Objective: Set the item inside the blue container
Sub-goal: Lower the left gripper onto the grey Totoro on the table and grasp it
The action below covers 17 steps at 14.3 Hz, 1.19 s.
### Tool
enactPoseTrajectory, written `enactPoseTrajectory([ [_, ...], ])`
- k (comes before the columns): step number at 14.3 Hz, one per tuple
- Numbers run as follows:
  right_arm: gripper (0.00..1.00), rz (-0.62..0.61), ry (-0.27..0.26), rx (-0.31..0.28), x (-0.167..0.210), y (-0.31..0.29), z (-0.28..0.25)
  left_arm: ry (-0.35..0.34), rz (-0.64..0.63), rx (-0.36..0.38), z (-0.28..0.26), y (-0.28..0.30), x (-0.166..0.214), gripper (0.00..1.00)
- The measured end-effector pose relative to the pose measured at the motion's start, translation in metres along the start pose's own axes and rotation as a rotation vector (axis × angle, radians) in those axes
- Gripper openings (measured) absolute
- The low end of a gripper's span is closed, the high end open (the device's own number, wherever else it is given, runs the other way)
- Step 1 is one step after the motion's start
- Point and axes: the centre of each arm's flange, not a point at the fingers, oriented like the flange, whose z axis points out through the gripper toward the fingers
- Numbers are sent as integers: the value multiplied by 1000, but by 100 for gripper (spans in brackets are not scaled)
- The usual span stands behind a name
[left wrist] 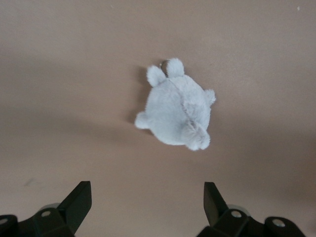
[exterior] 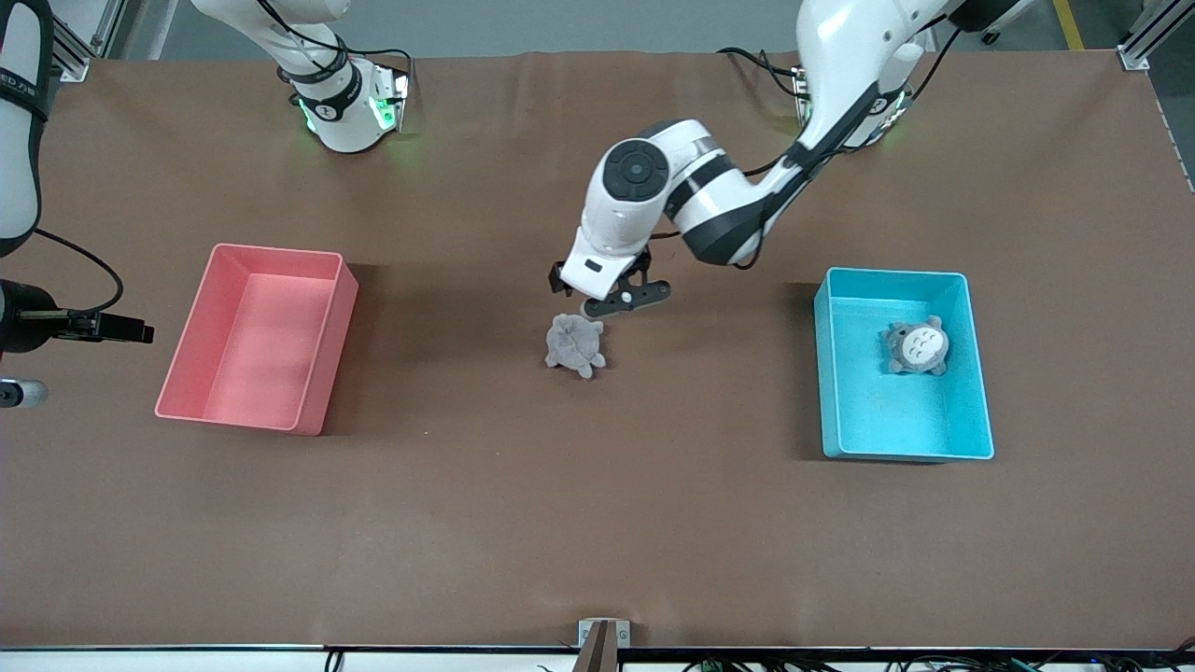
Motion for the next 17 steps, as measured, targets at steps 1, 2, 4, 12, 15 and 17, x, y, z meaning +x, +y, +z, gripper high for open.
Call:
enactPoseTrajectory([
  [1, 100, 0, 6, 0, 0, 0, -3, 14, -8, 6, 13, 5, -3, 100],
  [2, 100, -1, 6, 0, 0, -1, -4, 24, -17, 10, 22, 8, -4, 100],
  [4, 100, -11, -47, 2, 1, -7, 10, 34, -36, -8, 27, 13, 5, 100],
  [12, 100, -31, -32, -21, 1, -63, -13, 60, -98, -135, 42, 24, 21, 100],
  [15, 100, 3, -46, -16, 0, -44, -11, 92, -79, -89, 69, 16, 27, 100],
  [17, 100, 17, -55, -12, -5, -35, -15, 96, -78, -73, 84, 10, 36, 100],
])
